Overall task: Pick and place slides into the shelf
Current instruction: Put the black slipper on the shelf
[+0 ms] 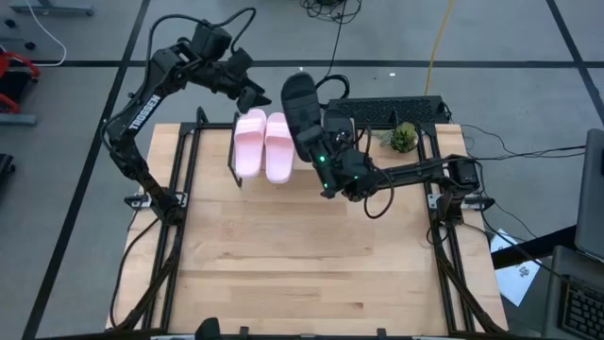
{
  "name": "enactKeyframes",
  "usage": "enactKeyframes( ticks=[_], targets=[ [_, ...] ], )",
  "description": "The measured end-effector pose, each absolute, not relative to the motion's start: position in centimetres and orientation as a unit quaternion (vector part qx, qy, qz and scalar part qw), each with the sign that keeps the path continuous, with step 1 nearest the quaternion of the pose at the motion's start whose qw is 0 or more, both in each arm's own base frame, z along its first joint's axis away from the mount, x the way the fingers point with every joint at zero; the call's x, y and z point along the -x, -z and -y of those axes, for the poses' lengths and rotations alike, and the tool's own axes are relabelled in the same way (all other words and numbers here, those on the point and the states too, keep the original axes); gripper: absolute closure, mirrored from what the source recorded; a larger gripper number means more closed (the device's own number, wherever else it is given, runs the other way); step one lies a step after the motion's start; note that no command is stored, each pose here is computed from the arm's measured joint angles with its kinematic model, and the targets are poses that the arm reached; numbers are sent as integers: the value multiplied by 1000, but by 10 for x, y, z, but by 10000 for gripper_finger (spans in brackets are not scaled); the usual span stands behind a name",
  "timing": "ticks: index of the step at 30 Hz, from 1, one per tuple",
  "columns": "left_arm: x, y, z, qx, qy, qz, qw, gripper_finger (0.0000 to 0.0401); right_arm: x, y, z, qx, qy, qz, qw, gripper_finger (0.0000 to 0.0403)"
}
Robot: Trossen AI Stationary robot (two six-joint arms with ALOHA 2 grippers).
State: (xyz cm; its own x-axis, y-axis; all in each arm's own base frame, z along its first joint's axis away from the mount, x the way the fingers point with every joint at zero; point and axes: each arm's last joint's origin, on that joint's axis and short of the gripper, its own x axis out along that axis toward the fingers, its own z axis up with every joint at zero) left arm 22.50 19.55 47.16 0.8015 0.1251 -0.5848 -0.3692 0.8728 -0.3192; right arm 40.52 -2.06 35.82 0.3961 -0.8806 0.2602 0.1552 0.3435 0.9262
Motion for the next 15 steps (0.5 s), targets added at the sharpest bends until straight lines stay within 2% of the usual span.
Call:
enactKeyframes(
  ticks=[6,15],
  targets=[
    [-229,-485,-205,182,-135,-211,951,130,-406,-358,20,-440,359,407,716,399],
    [-230,-485,-212,171,-132,-202,955,130,-406,-359,20,-441,342,404,725,399]
  ],
)
